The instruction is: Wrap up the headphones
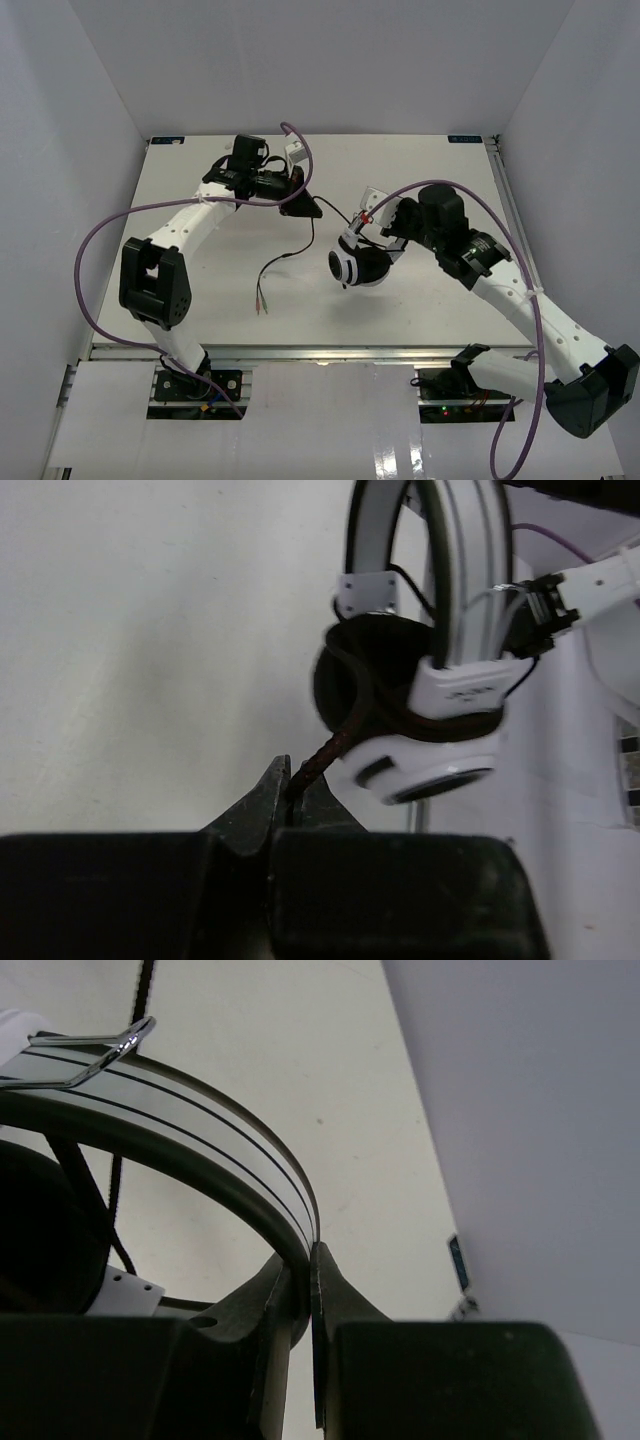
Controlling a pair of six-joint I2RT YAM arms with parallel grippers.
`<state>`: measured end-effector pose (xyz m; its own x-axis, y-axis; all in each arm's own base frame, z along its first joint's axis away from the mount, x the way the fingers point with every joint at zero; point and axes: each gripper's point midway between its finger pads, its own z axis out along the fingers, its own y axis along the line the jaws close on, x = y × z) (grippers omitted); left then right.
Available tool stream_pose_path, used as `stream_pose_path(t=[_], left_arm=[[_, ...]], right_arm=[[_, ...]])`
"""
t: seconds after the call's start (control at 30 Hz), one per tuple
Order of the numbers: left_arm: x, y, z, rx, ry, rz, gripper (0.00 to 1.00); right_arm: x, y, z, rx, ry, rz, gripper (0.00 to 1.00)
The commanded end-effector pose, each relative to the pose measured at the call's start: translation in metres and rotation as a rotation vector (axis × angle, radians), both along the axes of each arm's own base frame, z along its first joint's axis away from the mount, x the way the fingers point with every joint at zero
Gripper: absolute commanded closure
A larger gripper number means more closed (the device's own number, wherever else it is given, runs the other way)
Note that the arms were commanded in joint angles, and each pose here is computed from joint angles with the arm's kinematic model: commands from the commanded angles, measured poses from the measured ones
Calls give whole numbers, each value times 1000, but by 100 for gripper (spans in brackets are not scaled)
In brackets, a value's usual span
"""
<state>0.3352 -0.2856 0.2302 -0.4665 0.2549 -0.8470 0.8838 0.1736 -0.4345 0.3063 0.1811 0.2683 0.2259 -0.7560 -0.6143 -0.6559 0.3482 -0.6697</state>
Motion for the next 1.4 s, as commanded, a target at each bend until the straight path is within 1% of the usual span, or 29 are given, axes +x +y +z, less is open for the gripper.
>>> stream_pose_path(t=[0.0,0.1,0.2,0.27,0.37,0.47,0.6,0.7,0.73,0.83,0.87,0.93,1.03,1.13,1.2,1.23,1.3,1.37], left_arm=[[-48,3,27,-80,232,-102,100],[-71,5,45,-132,279,-157,100],[-94,5,67,-185,332,-222,100],[-103,1,74,-200,361,-246,100],[-104,-5,82,-220,425,-210,100],[-103,-17,96,-279,426,-163,99],[-91,-31,122,-398,398,-56,92],[-86,-48,122,-421,419,28,78],[-85,-52,122,-432,419,46,72],[-84,-65,113,-442,389,87,64],[-85,-70,108,-450,360,102,62],[-87,-78,98,-469,291,130,59],[-87,-93,79,-460,141,169,57],[-90,-107,55,-447,21,176,56],[-94,-116,30,-425,3,161,56],[-90,-118,21,-413,-16,169,56],[-88,-129,-7,-387,-59,182,58],[-83,-132,-19,-387,-92,216,59]], right_arm=[[43,-34,75,73,-363,-324,92],[55,-40,78,94,-417,-404,92],[64,-38,77,132,-425,-441,92],[66,-33,75,206,-385,-456,92],[74,-20,72,295,-309,-462,92],[84,-11,66,428,-224,-535,92],[98,-9,70,570,-176,-652,92],[104,-1,71,625,-131,-667,92],[105,1,73,641,-124,-669,92],[110,6,82,698,-95,-682,92],[112,7,86,719,-78,-680,92],[118,9,94,760,-43,-673,92],[120,12,95,797,50,-673,92],[121,12,99,847,133,-665,92],[120,12,99,876,199,-654,92],[120,12,104,885,195,-649,92],[117,9,112,926,244,-628,92],[113,8,116,943,280,-604,92]])
